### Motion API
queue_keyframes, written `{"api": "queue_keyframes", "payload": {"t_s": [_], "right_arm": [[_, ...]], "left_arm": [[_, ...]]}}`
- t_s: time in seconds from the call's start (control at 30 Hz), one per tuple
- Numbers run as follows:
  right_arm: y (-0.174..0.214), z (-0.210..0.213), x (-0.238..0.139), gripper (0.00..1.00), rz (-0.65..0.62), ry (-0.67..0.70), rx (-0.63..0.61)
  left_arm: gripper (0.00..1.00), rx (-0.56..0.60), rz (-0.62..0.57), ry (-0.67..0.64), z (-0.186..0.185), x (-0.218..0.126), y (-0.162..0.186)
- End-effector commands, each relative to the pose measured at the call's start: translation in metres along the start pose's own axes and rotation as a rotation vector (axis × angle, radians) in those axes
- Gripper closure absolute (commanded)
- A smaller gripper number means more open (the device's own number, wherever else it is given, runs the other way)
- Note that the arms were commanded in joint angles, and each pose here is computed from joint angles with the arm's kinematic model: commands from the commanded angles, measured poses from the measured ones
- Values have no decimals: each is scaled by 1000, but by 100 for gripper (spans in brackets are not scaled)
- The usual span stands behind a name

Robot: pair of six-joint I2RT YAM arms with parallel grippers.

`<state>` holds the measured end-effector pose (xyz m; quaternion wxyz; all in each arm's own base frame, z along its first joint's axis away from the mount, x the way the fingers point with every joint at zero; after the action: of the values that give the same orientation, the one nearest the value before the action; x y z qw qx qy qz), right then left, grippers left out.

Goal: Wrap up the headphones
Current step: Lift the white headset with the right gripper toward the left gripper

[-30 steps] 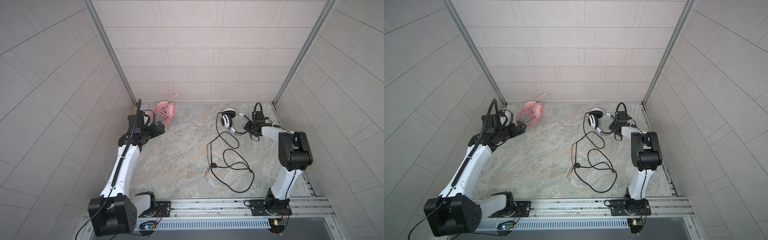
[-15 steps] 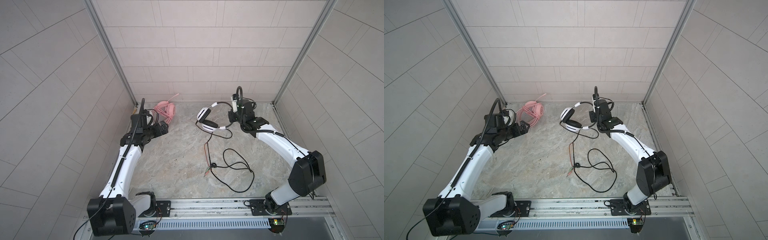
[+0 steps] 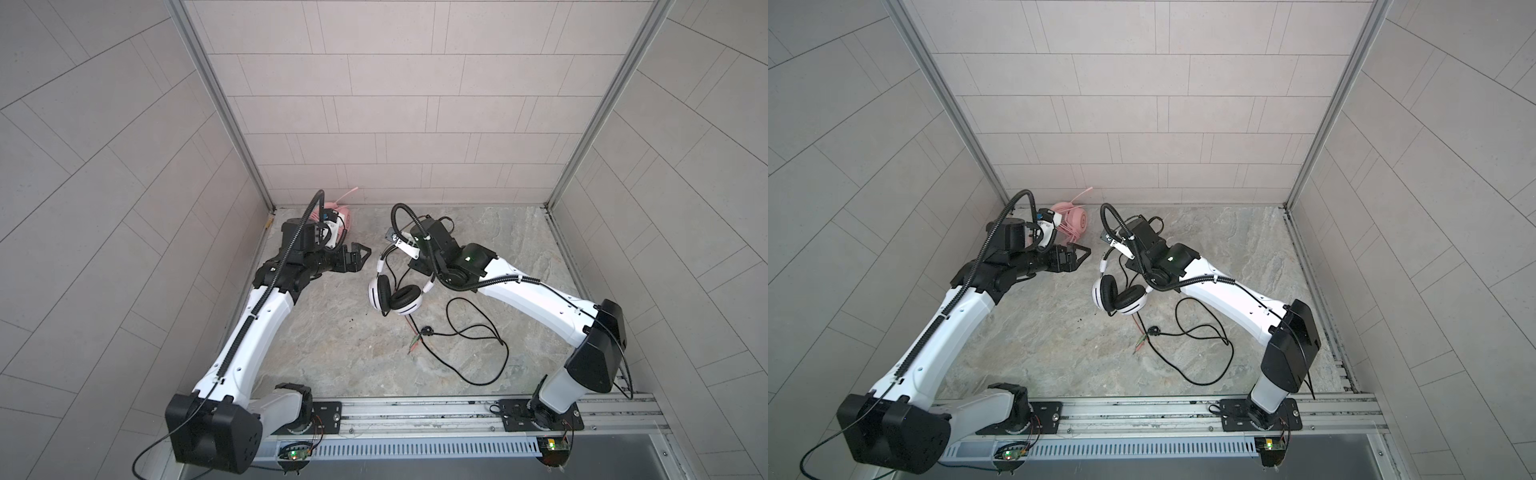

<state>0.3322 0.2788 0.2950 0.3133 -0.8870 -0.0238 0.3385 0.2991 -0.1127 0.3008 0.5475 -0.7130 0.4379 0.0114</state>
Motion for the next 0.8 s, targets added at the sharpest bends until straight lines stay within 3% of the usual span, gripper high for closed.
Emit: {"api": "queue_keyframes", "payload": {"t_s": [0.0, 0.23, 0.77], "right_arm": [[-14, -6, -26, 100, -82, -25, 2], [-23, 10, -45, 100, -175, -199, 41], [-38, 27, -58, 100, -198, -352, 44]], "left_arm": [[8, 131, -11, 115, -26, -1, -10], [18, 268, 62, 225, -44, 8, 0], [30, 370, 178, 107, -37, 23, 17]]}}
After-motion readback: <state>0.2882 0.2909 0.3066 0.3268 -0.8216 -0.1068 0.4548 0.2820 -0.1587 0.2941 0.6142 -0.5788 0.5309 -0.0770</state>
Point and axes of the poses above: each gripper's point midway between its finger pads, its own x axis out along the fingers, its own z axis along the line the jaws close on, y = z × x, the point moved 5 cm from there along -x, back along the fingers, and after that the axes turned 2 degrees about x, right-handed, at the moved point
